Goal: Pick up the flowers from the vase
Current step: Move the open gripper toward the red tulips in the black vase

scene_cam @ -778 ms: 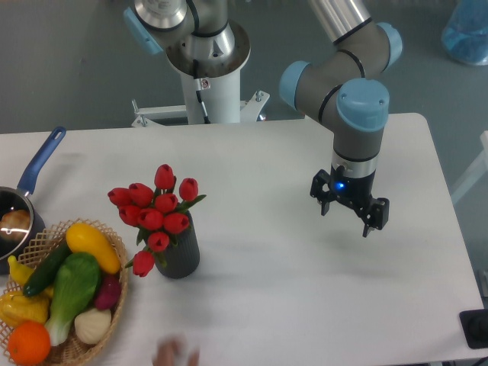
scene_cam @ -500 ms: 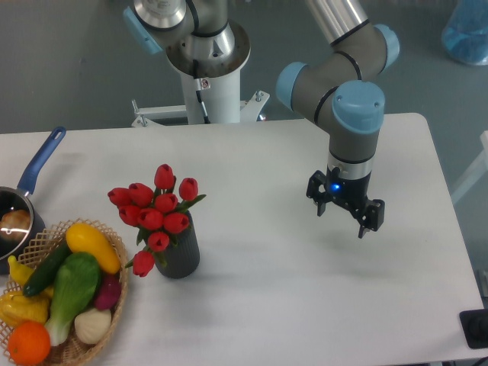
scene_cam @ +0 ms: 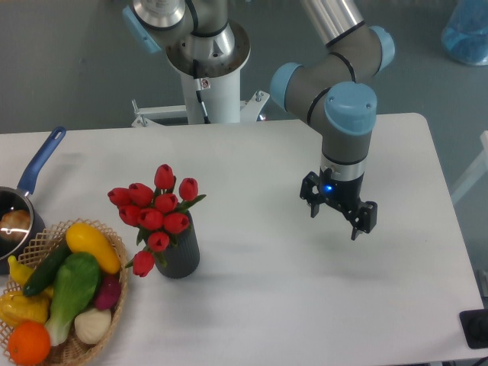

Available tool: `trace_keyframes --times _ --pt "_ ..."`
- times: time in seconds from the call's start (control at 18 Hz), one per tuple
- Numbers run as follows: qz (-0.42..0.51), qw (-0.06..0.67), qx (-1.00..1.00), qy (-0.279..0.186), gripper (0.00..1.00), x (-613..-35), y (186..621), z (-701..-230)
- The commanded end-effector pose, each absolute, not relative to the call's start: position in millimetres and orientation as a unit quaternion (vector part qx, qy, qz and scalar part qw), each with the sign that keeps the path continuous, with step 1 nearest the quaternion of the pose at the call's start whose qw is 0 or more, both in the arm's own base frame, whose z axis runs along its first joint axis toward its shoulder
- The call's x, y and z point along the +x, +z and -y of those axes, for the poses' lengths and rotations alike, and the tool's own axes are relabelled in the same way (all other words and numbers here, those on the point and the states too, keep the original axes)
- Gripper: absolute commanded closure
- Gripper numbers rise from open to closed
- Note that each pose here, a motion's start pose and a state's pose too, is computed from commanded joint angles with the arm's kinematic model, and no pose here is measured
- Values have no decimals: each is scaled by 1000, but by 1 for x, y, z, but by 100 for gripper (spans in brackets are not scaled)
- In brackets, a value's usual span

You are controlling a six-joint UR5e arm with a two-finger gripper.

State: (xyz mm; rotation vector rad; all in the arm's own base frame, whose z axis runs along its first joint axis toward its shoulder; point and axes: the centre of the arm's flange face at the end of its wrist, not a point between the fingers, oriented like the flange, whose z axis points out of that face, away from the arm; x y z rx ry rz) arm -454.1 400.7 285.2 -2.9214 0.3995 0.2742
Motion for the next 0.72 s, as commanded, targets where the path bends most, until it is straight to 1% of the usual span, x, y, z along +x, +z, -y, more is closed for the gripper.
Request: trace_keyframes --times 0.17,0.28,0.5,0.72 --pt "-138 92 -982 92 0 -439 290 -396" --pt "-148 97 -980 90 0 -424 293 -403" --pt "-157 132 -975 88 0 -400 315 -414" --pt "-140 166 -973 74 0 -377 324 -430"
